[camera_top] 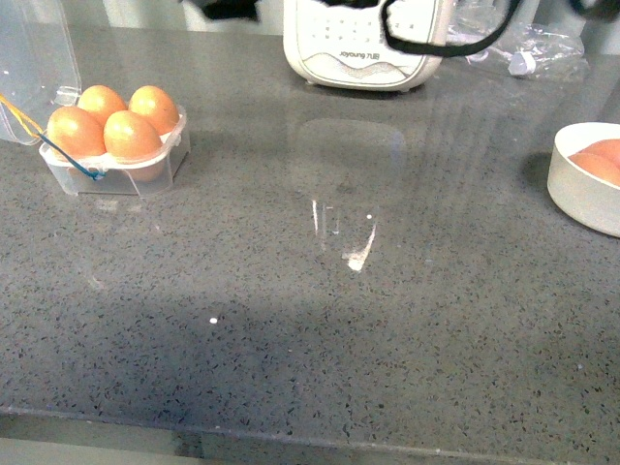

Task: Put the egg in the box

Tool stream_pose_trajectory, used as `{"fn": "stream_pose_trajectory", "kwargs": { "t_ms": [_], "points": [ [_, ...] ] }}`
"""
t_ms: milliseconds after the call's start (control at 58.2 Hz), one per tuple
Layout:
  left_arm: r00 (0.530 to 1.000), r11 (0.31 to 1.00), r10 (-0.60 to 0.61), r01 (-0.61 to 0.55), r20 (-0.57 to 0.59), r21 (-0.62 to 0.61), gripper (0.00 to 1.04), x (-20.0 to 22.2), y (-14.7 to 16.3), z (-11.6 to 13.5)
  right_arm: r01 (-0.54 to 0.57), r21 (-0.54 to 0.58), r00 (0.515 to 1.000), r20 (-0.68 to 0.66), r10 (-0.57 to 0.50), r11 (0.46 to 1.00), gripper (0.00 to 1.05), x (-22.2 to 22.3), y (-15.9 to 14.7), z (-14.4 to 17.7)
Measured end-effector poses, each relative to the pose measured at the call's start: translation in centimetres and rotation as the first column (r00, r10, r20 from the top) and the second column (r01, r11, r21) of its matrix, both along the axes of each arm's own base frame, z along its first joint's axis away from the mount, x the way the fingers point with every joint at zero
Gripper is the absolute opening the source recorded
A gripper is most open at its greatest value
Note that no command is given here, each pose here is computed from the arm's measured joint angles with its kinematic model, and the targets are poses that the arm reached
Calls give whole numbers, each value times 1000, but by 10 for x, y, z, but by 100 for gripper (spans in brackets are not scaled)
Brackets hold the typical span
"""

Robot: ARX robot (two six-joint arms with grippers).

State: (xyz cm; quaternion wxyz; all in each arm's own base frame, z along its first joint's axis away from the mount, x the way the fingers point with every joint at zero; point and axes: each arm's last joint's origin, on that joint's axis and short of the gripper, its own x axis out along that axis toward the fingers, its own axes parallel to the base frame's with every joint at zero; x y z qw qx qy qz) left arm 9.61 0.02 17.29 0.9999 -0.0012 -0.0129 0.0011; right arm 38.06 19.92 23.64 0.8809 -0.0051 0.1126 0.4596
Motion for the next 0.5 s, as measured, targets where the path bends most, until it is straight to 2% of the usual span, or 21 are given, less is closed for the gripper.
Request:
{"fn": "stream_pose_trajectory", "kwargs": {
  "t_ms": [120, 275, 361, 498],
  "points": [
    [1000, 1000, 0, 0, 0, 0, 98, 0, 0, 0, 136, 58, 991, 5, -137, 989, 97, -16, -40, 13],
    [1000, 1000, 0, 0, 0, 0, 98, 0, 0, 0, 286, 78, 958, 16, -288, 955, 97, -47, -85, 10],
    [1000, 1000, 0, 0, 0, 0, 98, 0, 0, 0, 384, 78, 922, 29, -387, 920, 97, -74, -113, 6],
    [1000, 1000, 0, 0, 0, 0, 98, 0, 0, 0, 569, 48, 816, 84, -571, 821, 97, -118, -161, 0]
  ]
}}
